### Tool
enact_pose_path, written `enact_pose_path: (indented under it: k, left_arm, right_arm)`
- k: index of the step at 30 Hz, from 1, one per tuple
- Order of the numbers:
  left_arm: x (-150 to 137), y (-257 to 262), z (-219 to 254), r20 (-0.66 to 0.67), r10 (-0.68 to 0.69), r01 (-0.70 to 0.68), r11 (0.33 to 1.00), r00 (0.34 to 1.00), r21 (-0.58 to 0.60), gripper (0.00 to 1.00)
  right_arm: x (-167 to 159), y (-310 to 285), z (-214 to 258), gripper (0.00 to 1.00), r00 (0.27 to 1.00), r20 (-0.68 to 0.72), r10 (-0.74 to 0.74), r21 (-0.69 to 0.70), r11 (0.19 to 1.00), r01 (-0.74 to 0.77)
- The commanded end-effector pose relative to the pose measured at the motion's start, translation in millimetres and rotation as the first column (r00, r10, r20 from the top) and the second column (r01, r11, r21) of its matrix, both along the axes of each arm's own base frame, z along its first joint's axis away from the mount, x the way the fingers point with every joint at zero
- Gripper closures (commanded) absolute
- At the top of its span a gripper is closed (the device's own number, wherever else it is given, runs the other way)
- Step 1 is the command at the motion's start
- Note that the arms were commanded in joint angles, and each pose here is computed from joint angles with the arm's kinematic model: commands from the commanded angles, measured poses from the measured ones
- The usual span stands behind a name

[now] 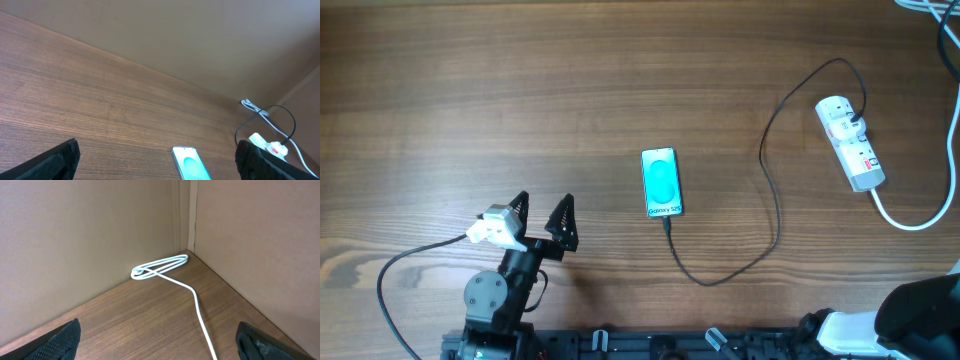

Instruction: Plug charger to phone and switch on socket

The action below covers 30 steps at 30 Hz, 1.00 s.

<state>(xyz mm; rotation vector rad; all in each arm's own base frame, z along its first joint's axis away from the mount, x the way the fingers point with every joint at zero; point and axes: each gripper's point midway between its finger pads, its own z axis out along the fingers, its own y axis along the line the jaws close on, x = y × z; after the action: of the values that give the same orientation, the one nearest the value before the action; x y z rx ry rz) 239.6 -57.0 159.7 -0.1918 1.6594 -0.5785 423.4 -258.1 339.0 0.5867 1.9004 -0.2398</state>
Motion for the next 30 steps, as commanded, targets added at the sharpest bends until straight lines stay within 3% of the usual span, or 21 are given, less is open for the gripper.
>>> enact_pose_path:
  k: [1,6,13,19,22,30]
  left_arm:
    - [0,1,-2,0.005,0.005,-0.005,1.0,1.0,0.02,0.0]
    - [0,1,-2,0.005,0.005,-0.006,1.0,1.0,0.02,0.0]
    - [0,1,-2,0.005,0.005,-0.006,1.0,1.0,0.02,0.0]
    - [0,1,-2,0.005,0.005,-0.005,1.0,1.0,0.02,0.0]
    - [0,1,-2,0.005,0.005,-0.006,1.0,1.0,0.02,0.0]
    - [0,1,-2,0.005,0.005,-0.005,1.0,1.0,0.02,0.0]
  right_arm:
    - [-2,4,10,0.0,1.0,0.017,0.0,-0.01,1.0,0.0]
    - [-4,5,3,0.0,1.0,-0.006,-0.001,0.004,1.0,0.001]
    - [-45,32,15,0.0,0.998,-0.066,0.002,0.043,0.999,0.0]
    - [-59,41,21,0.0,0.998,-0.063,0.002,0.041,0.999,0.001]
    - [-62,43,-7,0.0,0.994,-0.113,0.005,0.073,0.997,0.003]
    - [-88,59,-133,0.0,0.937,-0.347,0.041,0.223,0.974,0.04]
